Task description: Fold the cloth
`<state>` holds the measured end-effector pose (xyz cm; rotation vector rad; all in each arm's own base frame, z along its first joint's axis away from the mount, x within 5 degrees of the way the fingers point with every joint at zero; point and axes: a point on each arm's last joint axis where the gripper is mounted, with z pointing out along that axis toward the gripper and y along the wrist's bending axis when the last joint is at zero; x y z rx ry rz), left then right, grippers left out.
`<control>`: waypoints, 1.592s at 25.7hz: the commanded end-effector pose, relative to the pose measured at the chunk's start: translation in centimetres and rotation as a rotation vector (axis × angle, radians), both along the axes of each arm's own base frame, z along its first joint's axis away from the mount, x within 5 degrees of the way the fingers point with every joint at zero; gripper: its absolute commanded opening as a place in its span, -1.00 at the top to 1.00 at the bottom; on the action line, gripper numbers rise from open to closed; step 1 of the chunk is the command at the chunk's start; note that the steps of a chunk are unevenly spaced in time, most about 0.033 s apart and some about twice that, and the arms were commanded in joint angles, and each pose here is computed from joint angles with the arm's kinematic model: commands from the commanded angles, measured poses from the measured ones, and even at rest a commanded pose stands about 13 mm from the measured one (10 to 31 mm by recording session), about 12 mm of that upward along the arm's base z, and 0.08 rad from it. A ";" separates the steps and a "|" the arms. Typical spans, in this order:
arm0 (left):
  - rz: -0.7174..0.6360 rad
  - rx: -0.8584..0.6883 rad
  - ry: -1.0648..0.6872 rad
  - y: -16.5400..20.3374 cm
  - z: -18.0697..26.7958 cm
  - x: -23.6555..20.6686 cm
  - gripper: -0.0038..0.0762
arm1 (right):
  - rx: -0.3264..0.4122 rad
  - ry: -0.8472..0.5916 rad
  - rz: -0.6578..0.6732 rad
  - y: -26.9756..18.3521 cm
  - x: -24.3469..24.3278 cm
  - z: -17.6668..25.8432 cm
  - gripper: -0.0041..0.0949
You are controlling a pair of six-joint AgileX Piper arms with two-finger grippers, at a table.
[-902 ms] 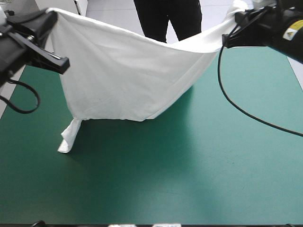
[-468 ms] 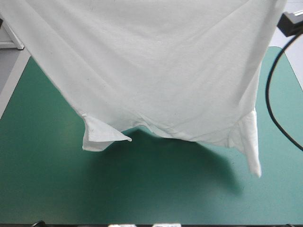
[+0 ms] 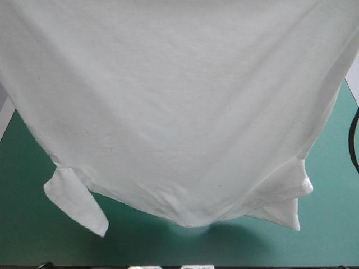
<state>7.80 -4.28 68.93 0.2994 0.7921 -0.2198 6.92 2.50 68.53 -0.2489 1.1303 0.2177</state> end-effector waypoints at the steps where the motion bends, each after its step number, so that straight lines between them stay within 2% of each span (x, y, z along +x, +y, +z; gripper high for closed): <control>1: -0.009 -0.022 -0.060 -0.5 0.5 0.4 0.93 | 0.032 -0.097 -0.028 -0.1 0.6 0.9 0.95; 8: 0.066 0.063 -0.047 -5.0 -1.0 7.9 0.93 | 0.089 -0.032 -0.063 1.2 7.2 0.1 0.95; 11: 0.042 0.006 -0.078 -6.2 -1.7 11.9 0.93 | 0.106 -0.077 -0.086 1.9 10.3 0.0 0.95; 16: 0.037 -0.131 -0.139 -5.4 -1.2 17.8 0.93 | 0.114 -0.147 -0.155 2.3 15.6 -0.9 0.95; 17: 0.041 -0.142 -0.169 -5.4 -0.9 18.0 0.93 | 0.132 -0.160 -0.164 1.9 16.3 -1.0 0.95; 19: 0.050 -0.175 -0.244 -5.1 -0.3 18.0 0.93 | 0.215 -0.180 -0.189 -0.3 18.0 -0.9 0.95; 21: 0.022 -0.202 -0.223 -5.2 -0.9 19.4 0.93 | 0.243 -0.172 -0.201 -1.6 19.2 -1.2 0.95; 22: 0.033 -0.196 -0.194 -5.2 -1.4 20.3 0.93 | 0.229 -0.160 -0.214 -2.0 20.0 -1.5 0.95; 25: 0.082 -0.149 -0.064 -5.8 -3.1 23.0 0.93 | 0.184 -0.013 -0.224 -2.0 23.6 -4.0 0.95; 29: 0.151 -0.092 0.226 -6.0 -7.0 27.2 0.93 | 0.099 0.287 -0.225 -1.6 27.3 -8.1 0.95; 33: 0.159 -0.038 0.438 -6.5 -11.1 29.7 0.93 | 0.053 0.430 -0.235 -1.5 29.1 -10.7 0.95; 39: 0.172 0.130 0.708 -7.4 -18.3 30.5 0.93 | -0.028 0.712 -0.225 -1.3 30.4 -16.1 0.95; 41: 0.177 0.188 0.829 -7.5 -21.7 30.0 0.93 | -0.068 0.847 -0.215 -1.2 30.8 -19.0 0.95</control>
